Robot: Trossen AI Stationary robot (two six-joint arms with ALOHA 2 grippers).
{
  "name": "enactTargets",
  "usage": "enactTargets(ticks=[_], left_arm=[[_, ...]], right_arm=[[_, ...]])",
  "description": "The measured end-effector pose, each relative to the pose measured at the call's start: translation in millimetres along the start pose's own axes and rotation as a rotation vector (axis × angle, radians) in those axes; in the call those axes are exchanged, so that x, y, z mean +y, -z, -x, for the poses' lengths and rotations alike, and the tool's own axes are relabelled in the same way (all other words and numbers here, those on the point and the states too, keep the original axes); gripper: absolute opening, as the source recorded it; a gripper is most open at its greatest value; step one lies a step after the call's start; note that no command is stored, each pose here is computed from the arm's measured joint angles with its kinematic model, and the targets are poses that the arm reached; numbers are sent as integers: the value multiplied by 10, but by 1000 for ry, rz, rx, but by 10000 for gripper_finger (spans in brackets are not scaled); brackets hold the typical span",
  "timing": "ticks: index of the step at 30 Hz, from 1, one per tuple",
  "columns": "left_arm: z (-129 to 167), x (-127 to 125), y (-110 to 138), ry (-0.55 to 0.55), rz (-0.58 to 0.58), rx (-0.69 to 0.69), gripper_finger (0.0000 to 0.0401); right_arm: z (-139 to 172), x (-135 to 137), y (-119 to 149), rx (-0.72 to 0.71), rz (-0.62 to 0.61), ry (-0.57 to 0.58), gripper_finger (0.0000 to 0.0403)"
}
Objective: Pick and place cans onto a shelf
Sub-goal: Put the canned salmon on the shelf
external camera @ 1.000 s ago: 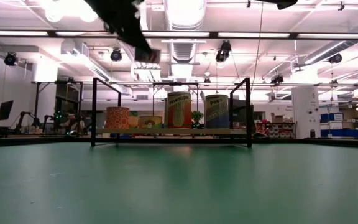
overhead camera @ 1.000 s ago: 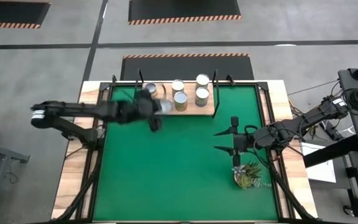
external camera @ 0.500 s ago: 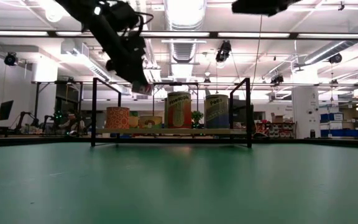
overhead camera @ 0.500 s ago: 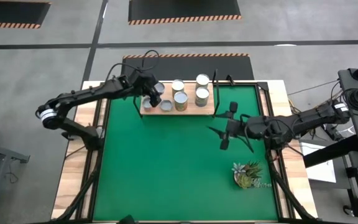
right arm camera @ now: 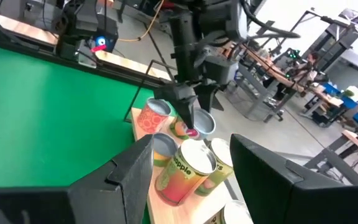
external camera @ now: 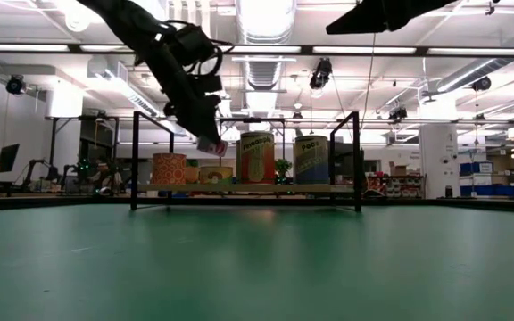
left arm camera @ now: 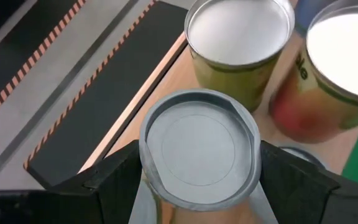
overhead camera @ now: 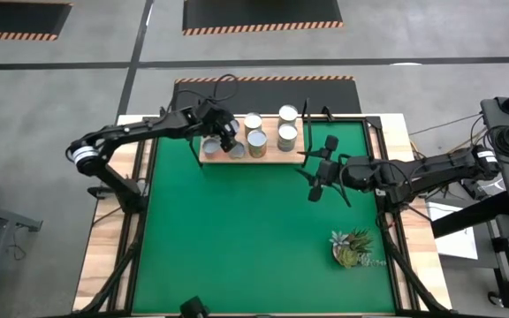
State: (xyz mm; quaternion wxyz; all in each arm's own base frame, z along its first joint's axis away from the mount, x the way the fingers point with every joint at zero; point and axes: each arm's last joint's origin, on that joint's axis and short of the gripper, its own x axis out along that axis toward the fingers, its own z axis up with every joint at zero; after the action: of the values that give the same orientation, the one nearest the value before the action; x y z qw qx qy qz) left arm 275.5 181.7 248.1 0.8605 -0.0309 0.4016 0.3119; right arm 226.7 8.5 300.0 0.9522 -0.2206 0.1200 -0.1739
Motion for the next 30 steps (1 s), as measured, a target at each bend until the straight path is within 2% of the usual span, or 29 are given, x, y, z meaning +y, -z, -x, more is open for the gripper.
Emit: enactTargets(ticks=[10, 19, 30], left_arm=[[-266, -46, 18, -1, 5, 41, 272], [-380, -54, 41, -35, 4, 51, 275], [-433, -64, 50, -34, 3, 51, 321]], right_arm=[[-2, 6, 12, 11, -5, -5, 199], [-4, 8, 13, 12, -4, -5, 199], [-4, 10, 18, 16, -2, -7, 199]])
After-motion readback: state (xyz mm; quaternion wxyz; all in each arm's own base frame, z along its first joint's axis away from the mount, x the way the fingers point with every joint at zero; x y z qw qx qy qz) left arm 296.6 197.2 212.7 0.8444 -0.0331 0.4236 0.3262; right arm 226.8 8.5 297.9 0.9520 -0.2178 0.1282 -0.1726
